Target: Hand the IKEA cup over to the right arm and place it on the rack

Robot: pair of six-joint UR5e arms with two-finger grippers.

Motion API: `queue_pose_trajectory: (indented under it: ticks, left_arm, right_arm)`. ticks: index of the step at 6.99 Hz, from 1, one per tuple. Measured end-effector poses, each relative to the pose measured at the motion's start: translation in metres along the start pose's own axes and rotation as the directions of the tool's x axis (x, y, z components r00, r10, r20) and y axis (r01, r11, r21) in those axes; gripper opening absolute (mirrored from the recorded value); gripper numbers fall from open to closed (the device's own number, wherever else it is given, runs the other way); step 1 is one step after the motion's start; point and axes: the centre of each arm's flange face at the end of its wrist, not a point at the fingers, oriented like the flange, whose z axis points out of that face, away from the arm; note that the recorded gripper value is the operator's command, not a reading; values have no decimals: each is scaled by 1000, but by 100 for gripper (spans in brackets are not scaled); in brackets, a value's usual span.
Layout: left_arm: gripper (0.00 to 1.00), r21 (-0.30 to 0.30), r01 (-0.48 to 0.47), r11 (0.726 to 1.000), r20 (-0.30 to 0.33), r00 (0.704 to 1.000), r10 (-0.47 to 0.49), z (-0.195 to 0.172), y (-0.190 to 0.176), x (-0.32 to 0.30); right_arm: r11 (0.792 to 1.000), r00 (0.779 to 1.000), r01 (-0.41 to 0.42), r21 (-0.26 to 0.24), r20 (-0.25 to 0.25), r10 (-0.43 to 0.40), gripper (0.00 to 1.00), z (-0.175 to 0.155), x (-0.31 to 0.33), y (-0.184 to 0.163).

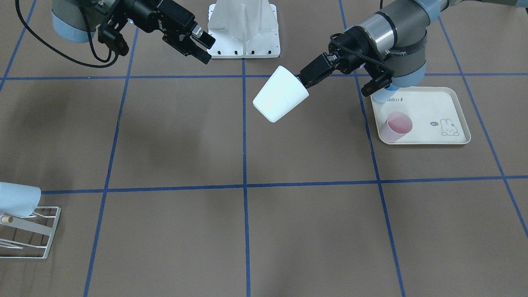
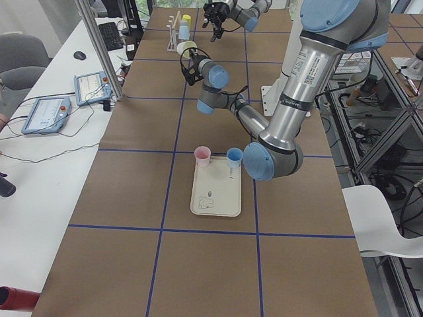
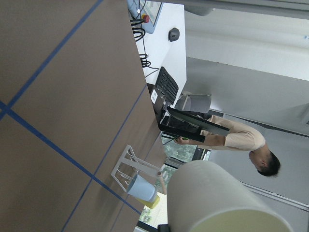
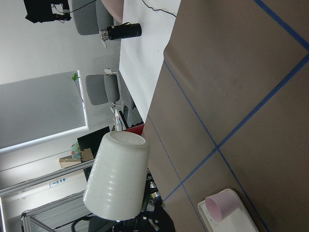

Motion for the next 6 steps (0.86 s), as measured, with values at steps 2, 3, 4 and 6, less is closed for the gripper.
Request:
queue_pose_trajectory:
  ticks: [2,3,4,6]
  left_arm:
    - [0,-53,33,998,-11,999,-34,14,25,-7]
    - [0,-74,67,995,-11,998,-68,18,35,-10]
    - [0,-89,90,992,-12,996,-91,20,40,-12]
    - [0,-115,108,987,-16,994,-111,20,47,-16]
  right_arm:
    - [999,999,-53,-2,9,53,98,10,-3,1]
    - [997,997,-74,-2,15,74,97,14,-6,2]
    - [996,996,-92,-1,21,92,96,18,-8,3]
    - [994,994,-107,-1,25,107,95,21,-10,3]
